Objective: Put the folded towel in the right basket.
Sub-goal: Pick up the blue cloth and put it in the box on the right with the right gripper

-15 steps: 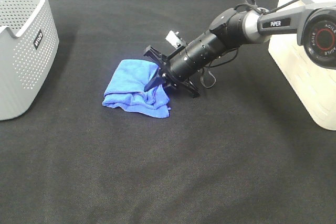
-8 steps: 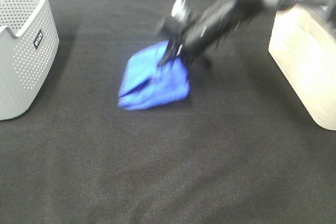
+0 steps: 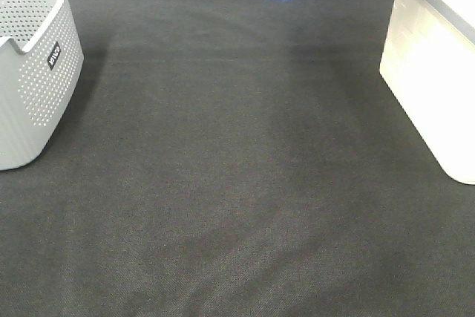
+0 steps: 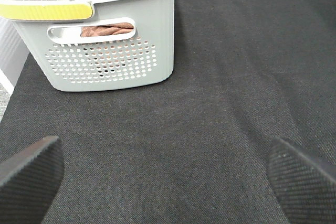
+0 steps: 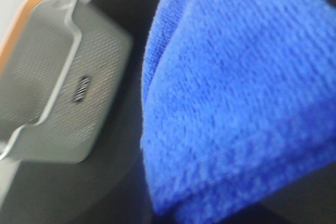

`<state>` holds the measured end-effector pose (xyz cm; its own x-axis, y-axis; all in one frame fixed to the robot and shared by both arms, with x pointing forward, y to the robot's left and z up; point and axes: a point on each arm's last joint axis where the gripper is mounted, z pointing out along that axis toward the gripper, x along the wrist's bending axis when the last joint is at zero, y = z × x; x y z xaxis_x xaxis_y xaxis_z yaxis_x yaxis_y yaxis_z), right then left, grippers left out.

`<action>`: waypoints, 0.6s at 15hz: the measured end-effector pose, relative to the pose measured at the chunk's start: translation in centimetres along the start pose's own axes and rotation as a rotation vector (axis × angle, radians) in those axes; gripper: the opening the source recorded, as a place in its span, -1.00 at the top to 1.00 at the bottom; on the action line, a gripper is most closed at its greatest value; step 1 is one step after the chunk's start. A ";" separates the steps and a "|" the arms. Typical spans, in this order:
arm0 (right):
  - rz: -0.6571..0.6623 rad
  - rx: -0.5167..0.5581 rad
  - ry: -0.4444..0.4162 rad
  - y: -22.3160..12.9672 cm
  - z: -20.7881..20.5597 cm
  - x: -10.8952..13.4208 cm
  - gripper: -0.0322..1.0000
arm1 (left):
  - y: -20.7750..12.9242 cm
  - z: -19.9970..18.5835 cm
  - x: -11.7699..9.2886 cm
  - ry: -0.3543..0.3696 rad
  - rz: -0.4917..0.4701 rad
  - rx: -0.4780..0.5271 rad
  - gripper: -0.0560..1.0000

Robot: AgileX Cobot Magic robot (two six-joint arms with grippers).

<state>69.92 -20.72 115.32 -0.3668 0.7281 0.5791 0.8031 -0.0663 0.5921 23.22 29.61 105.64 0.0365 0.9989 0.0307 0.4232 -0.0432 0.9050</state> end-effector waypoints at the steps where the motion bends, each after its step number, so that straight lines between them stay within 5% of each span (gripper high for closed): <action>1: -0.015 -0.047 -0.109 0.6 -3.2 -0.7 0.69 | 0.0 0.0 0.0 0.000 0.000 0.000 -0.97; 4: -0.002 -0.119 -0.490 0.3 -11.8 -4.6 0.69 | 0.0 0.0 0.0 0.000 0.000 0.000 -0.97; 5: -0.002 -0.119 -0.490 0.3 -11.8 -4.6 0.69 | 0.0 0.0 0.0 0.000 0.000 0.000 -0.97; 9: 0.115 -0.035 -0.669 -2.2 -14.6 -11.3 0.69 | 0.0 0.0 0.0 0.000 0.000 0.000 -0.97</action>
<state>65.44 -38.76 115.69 0.0986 0.9797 0.1746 0.8000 -0.1824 0.5715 23.22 29.61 105.64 0.0365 0.9989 0.0307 0.4232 -0.0432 0.9050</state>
